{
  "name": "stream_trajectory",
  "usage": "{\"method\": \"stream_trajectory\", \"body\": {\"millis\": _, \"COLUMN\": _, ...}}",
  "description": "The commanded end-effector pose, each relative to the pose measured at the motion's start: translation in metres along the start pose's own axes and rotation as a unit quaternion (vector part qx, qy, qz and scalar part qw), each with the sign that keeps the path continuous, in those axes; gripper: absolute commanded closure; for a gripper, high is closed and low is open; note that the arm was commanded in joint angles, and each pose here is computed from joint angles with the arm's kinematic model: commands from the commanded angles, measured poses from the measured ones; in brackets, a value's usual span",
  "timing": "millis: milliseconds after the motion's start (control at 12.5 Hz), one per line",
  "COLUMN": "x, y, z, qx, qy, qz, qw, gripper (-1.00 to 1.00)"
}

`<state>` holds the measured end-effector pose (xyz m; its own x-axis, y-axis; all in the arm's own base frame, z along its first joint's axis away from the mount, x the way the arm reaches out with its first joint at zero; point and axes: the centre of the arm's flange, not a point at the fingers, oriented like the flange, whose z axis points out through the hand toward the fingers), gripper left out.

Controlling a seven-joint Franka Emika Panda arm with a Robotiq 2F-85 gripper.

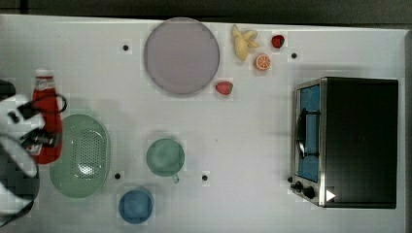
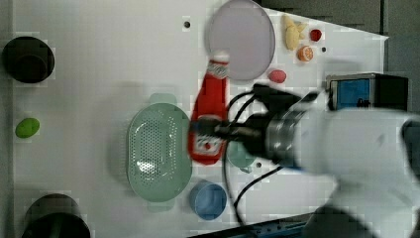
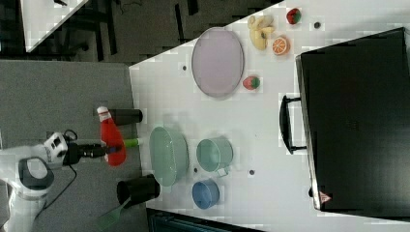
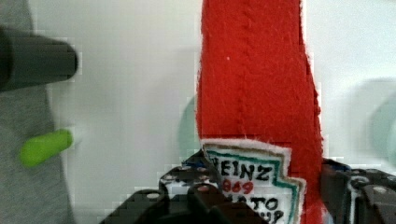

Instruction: Pick ketchup from strainer and place it on the table

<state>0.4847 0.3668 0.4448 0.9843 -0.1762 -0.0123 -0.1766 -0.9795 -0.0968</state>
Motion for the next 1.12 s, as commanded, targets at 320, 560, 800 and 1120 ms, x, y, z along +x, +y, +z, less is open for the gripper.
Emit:
{"method": "stream_trajectory", "body": {"millis": 320, "x": 0.155, "y": 0.191, "z": -0.009, "qx": -0.025, "qy": -0.001, "qz": 0.053, "qw": 0.998, "gripper": -0.21}}
{"method": "stream_trajectory", "body": {"millis": 560, "x": 0.190, "y": 0.290, "z": -0.006, "qx": -0.044, "qy": 0.000, "qz": 0.092, "qw": 0.995, "gripper": -0.21}}
{"method": "stream_trajectory", "body": {"millis": 800, "x": 0.197, "y": 0.376, "z": 0.017, "qx": -0.065, "qy": -0.027, "qz": 0.083, "qw": 0.994, "gripper": -0.21}}
{"method": "stream_trajectory", "body": {"millis": 1120, "x": 0.172, "y": 0.434, "z": 0.073, "qx": -0.077, "qy": -0.060, "qz": 0.111, "qw": 0.989, "gripper": -0.21}}
